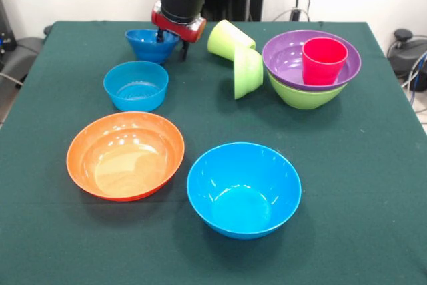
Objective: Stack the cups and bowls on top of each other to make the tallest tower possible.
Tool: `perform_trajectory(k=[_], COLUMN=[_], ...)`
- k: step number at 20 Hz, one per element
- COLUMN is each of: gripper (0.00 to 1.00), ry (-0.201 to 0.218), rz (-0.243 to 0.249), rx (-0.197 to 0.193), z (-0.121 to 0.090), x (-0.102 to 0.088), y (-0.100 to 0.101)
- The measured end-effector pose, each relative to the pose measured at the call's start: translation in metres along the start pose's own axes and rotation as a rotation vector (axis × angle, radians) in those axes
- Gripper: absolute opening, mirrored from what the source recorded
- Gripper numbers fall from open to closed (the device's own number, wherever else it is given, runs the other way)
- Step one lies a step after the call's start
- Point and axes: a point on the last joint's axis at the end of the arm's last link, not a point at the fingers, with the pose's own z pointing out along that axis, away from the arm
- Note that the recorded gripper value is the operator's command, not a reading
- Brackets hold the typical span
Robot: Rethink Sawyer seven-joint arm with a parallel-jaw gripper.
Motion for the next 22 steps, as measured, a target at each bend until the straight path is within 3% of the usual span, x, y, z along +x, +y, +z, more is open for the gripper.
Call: perform_trajectory(k=[16, 22], gripper=[1.0, 1.0], ry=[-0.046, -0.045], rz=[0.028, 0.055], rx=[0.017, 0.015], z=[-0.007, -0.004], x=[-0.024, -0.03], y=[-0.017, -0.028])
